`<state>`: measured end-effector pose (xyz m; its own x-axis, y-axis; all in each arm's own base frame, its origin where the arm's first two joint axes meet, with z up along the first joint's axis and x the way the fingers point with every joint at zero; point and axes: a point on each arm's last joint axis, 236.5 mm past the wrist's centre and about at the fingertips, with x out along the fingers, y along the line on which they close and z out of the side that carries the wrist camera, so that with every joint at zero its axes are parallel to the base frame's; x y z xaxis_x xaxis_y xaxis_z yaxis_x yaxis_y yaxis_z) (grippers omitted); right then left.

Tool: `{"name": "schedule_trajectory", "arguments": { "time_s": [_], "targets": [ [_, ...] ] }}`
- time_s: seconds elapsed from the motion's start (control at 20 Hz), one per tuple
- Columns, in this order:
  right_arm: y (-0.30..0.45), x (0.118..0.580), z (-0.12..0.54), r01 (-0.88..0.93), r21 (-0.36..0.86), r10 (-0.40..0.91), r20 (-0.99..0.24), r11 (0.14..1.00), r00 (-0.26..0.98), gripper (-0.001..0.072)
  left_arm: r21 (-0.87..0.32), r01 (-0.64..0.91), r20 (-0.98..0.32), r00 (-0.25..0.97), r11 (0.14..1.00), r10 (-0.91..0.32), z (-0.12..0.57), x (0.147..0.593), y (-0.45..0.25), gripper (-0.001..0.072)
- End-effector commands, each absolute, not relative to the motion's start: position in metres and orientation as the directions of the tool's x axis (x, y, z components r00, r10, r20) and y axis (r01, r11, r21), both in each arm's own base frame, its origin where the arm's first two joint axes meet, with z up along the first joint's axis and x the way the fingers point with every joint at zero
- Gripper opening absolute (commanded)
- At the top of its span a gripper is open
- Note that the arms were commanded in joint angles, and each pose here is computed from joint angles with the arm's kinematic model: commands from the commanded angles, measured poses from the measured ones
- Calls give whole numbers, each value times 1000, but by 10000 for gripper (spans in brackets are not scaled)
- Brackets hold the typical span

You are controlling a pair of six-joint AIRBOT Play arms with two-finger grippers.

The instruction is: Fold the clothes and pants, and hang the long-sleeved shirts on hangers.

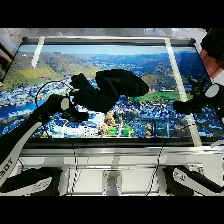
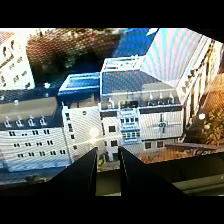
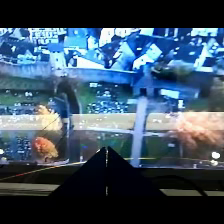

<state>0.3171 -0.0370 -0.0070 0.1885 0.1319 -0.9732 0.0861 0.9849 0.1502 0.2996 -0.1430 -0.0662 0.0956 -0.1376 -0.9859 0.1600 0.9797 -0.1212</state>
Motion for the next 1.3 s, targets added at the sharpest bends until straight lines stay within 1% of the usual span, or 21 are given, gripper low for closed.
{"name": "schedule_trajectory", "arguments": {
  "time_s": [0.0, 0.15, 0.2, 0.25, 0.3, 0.35, 0.4, 0.5, 0.6, 0.7, 0.8, 0.9, 1.0, 1.1, 1.15, 1.2, 1.25],
  "targets": [
    [-23, 315, -12, 63, 183, 167, -966, 981, 197, 4, -121, 159, -986, 95, 980, -137, -66, 300, -143, 150],
    [-25, 337, -6, 70, 185, 158, -945, 980, 287, 7, -121, 159, -986, 95, 980, -137, -66, 300, -143, 149],
    [-25, 347, -3, 74, 192, 157, -930, 979, 332, 60, -121, 159, -986, 95, 980, -137, -66, 300, -143, 149],
    [-23, 361, 3, 74, 211, 167, -906, 975, 388, 250, -121, 159, -986, 95, 980, -137, -66, 300, -143, 149],
    [-16, 375, 10, 14, 225, 195, -873, 974, 447, 457, -121, 159, -986, 95, 980, -137, -66, 300, -143, 149],
    [-6, 390, 18, -65, 222, 224, -836, 973, 502, 473, -121, 160, -986, 95, 980, -137, -66, 300, -143, 150],
    [5, 405, 28, -133, 209, 248, -798, 969, 549, 473, -121, 160, -986, 95, 980, -137, -66, 300, -143, 150],
    [21, 441, 43, -220, 134, 244, -749, 966, 616, 473, -121, 159, -986, 95, 980, -137, -66, 300, -143, 149],
    [41, 476, 41, -286, 88, 254, -746, 954, 616, 473, -121, 159, -986, 95, 980, -137, -66, 300, -143, 150],
    [67, 503, 19, -358, 79, 281, -782, 930, 556, 473, -121, 159, -986, 95, 980, -137, -66, 300, -143, 149],
    [94, 522, -13, -418, 97, 309, -823, 903, 476, 473, -121, 159, -986, 95, 980, -137, -66, 300, -143, 150],
    [106, 537, -40, -428, 93, 294, -852, 899, 433, 472, -121, 159, -986, 95, 980, -137, -66, 300, -143, 150],
    [109, 541, -63, -441, 77, 267, -882, 894, 388, 473, -121, 159, -986, 95, 980, -137, -66, 300, -143, 150],
    [113, 535, -82, -453, 95, 266, -905, 887, 333, 472, -121, 159, -986, 95, 980, -137, -66, 300, -143, 150],
    [113, 533, -88, -453, 101, 266, -911, 886, 316, 437, -121, 159, -986, 95, 980, -137, -66, 300, -143, 149],
    [113, 531, -92, -453, 106, 265, -915, 885, 305, 348, -121, 159, -986, 95, 980, -137, -66, 300, -143, 150],
    [113, 530, -93, -453, 108, 265, -916, 885, 301, 179, -121, 160, -986, 95, 980, -137, -66, 300, -143, 150]
  ]
}}
